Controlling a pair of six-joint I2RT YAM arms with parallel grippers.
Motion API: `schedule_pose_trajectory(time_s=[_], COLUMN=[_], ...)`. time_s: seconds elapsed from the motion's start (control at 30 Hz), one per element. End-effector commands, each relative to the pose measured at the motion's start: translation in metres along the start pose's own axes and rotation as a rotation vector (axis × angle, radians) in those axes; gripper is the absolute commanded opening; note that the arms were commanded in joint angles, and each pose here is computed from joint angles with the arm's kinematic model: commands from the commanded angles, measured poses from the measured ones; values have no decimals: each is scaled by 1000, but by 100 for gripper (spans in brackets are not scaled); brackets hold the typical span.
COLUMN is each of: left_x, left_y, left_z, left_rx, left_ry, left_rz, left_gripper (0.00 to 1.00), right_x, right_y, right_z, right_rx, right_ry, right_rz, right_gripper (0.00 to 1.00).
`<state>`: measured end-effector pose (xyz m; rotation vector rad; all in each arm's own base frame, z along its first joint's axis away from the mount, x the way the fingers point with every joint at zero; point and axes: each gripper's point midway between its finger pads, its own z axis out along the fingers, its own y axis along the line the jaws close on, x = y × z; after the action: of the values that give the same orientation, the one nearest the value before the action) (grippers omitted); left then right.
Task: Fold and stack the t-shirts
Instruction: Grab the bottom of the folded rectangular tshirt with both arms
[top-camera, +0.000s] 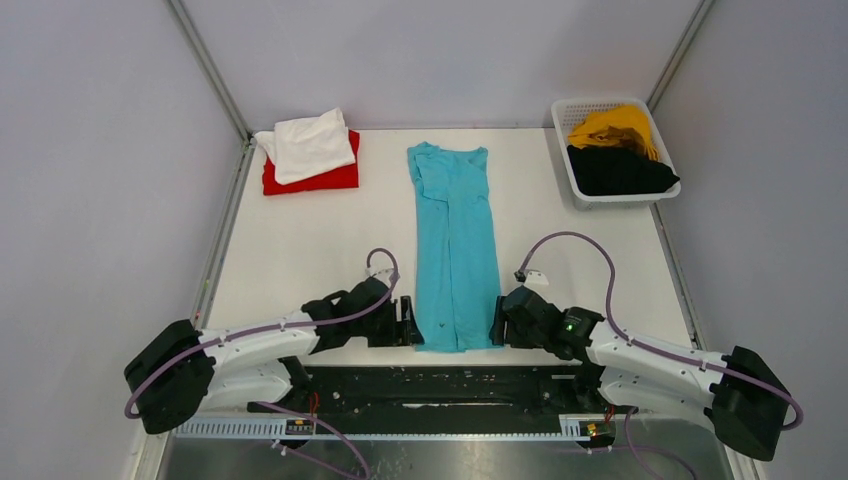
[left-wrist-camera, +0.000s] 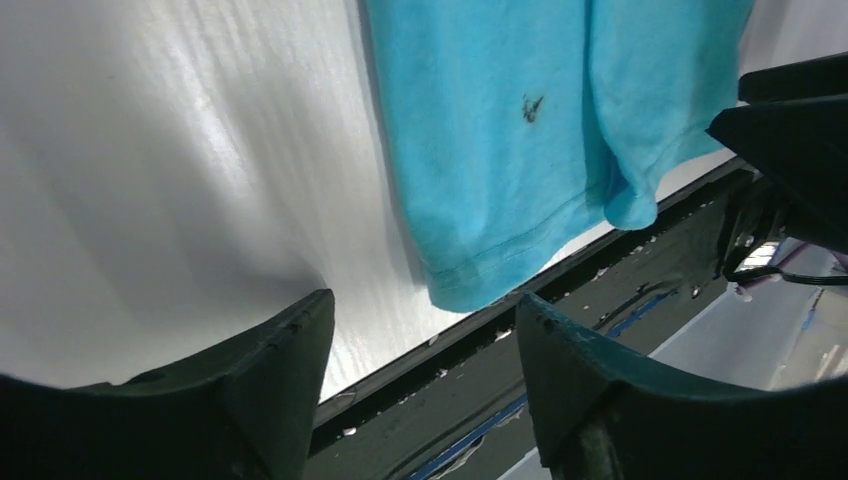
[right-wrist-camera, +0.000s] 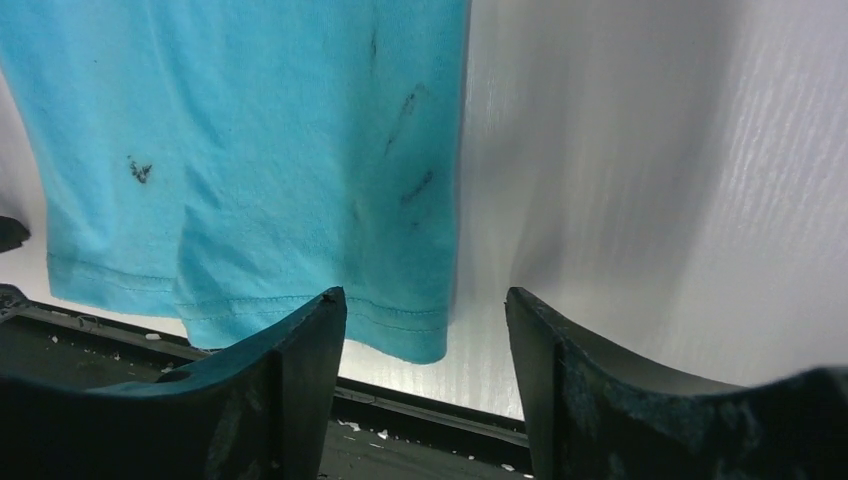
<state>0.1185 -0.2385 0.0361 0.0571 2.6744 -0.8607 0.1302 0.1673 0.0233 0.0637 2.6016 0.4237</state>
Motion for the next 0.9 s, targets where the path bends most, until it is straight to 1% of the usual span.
schedule_pose_trajectory(time_s=[0.0,0.07,0.13,0.27,0.3,0.33,0.37,0.4,0.43,0.57,0.73,0.87], left_x=[0,1,1,6,9,11,13,14,16,28,34,21], left_y=[-4,-9,-9,-5,-4,-3,-3,-3,-5,-12,-41,-60], left_z=[13,16,20,28,29,30,30,30,28,15,-7,-16], left_rx=[14,18,1,-37,-42,-46,-44,-41,-32,13,155,220], left_ry=[-23,-17,-12,36,52,63,74,80,85,101,119,75], left_rz=[-54,-47,-34,-10,-6,-7,-6,-7,-6,8,50,87], left_gripper=[64,56,54,42,35,27,14,4,0,0,0,0], right_x=[4,10,14,18,18,19,18,19,22,36,52,42], right_y=[5,6,7,6,7,8,9,10,12,22,39,47], right_z=[4,5,5,6,6,5,5,4,3,-7,-23,-30], right_rx=[-23,-37,-50,-56,-64,-70,-75,-80,-94,-180,-309,-336], right_ry=[20,42,58,68,69,70,70,76,89,160,252,218], right_rz=[42,46,49,54,55,53,55,56,56,65,90,91], right_gripper=[65,57,52,39,36,31,27,22,19,13,11,11])
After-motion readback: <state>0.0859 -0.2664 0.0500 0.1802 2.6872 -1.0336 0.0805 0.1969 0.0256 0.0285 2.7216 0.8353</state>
